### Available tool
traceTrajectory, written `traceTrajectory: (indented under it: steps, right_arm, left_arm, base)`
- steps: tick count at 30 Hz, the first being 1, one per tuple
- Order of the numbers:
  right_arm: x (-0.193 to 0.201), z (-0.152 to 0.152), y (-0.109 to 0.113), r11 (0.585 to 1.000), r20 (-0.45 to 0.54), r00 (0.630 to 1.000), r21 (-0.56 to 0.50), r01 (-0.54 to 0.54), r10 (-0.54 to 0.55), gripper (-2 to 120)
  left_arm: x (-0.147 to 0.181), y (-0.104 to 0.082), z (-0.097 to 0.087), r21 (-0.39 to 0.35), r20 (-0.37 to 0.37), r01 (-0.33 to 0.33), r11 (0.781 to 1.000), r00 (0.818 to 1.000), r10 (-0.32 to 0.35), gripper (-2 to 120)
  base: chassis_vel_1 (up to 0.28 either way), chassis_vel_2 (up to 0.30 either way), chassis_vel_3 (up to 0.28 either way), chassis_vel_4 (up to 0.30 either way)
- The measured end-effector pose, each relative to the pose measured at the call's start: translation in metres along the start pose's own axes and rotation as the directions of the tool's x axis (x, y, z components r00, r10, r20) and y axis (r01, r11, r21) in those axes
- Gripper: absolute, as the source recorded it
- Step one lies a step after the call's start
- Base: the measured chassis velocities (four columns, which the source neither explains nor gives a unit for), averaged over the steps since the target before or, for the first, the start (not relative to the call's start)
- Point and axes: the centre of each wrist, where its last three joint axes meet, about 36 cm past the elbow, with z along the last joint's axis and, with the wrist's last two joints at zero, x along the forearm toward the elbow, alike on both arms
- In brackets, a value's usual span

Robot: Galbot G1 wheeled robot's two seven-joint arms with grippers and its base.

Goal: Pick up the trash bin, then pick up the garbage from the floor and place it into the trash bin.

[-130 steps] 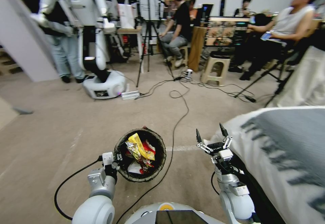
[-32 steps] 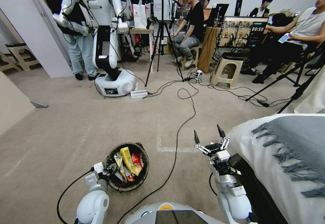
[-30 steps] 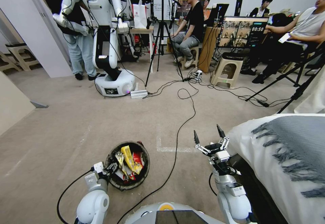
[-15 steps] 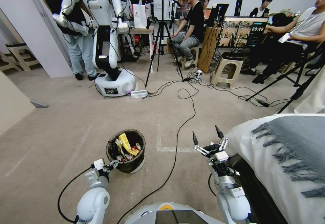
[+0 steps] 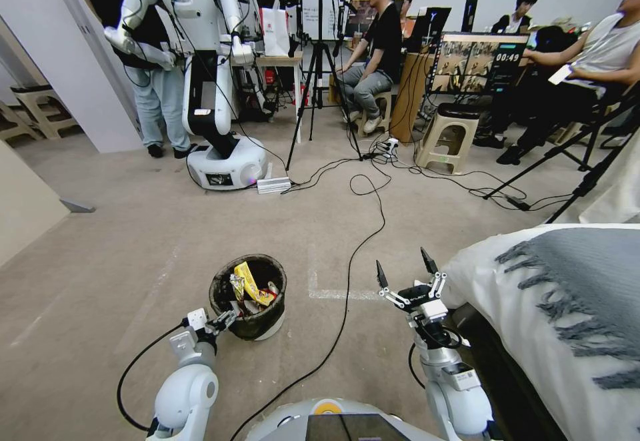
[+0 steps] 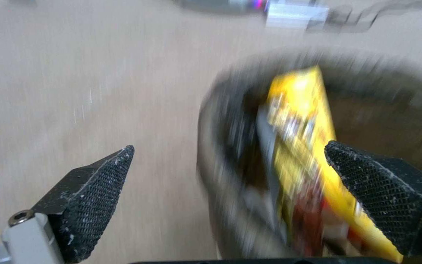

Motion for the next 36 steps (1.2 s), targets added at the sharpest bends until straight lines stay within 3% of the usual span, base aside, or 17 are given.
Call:
traceTrajectory:
  steps: [2, 4, 5, 7, 9, 18, 36]
  right_arm:
    - [-0.001, -0.001, 0.004, 0.999, -0.011, 0.999, -0.008, -0.044, 0.044, 100]
    - [-0.001, -0.001, 0.006, 0.998, -0.016, 0.998, -0.007, -0.060, 0.060, 100]
    - [-0.001, -0.002, 0.010, 0.996, -0.030, 0.996, -0.002, -0.090, 0.090, 100]
    - [0.000, -0.003, 0.012, 0.995, -0.041, 0.994, 0.003, -0.103, 0.103, 100]
    - [0.004, -0.006, 0.018, 0.989, -0.104, 0.983, 0.018, -0.149, 0.150, 100]
    - [0.008, -0.005, 0.021, 0.983, -0.158, 0.970, 0.038, -0.181, 0.185, 100]
    - [0.008, -0.004, 0.021, 0.983, -0.159, 0.971, 0.041, -0.176, 0.181, 100]
  left_arm:
    - [0.010, -0.003, -0.008, -0.072, 0.107, -0.033, 0.997, 0.993, 0.040, 100]
    - [0.012, -0.004, -0.010, -0.100, 0.145, -0.042, 0.994, 0.988, 0.056, 100]
    - [0.017, -0.006, -0.011, -0.154, 0.222, -0.054, 0.987, 0.971, 0.088, 100]
    - [0.019, -0.007, -0.010, -0.173, 0.251, -0.059, 0.983, 0.963, 0.102, 100]
    - [0.022, -0.010, -0.007, -0.205, 0.319, -0.078, 0.976, 0.937, 0.142, 100]
    - [0.021, -0.011, 0.001, -0.217, 0.358, -0.085, 0.973, 0.920, 0.160, 100]
    - [0.021, -0.010, 0.001, -0.217, 0.356, -0.078, 0.973, 0.922, 0.153, 100]
  base:
    - [0.000, 0.000, 0.000, 0.000]
    - [0.000, 0.000, 0.000, 0.000]
    - [0.000, 0.000, 0.000, 0.000]
    - [0.000, 0.000, 0.000, 0.000]
    - [0.000, 0.000, 0.000, 0.000]
    - [0.000, 0.000, 0.000, 0.000]
    - [0.000, 0.000, 0.000, 0.000]
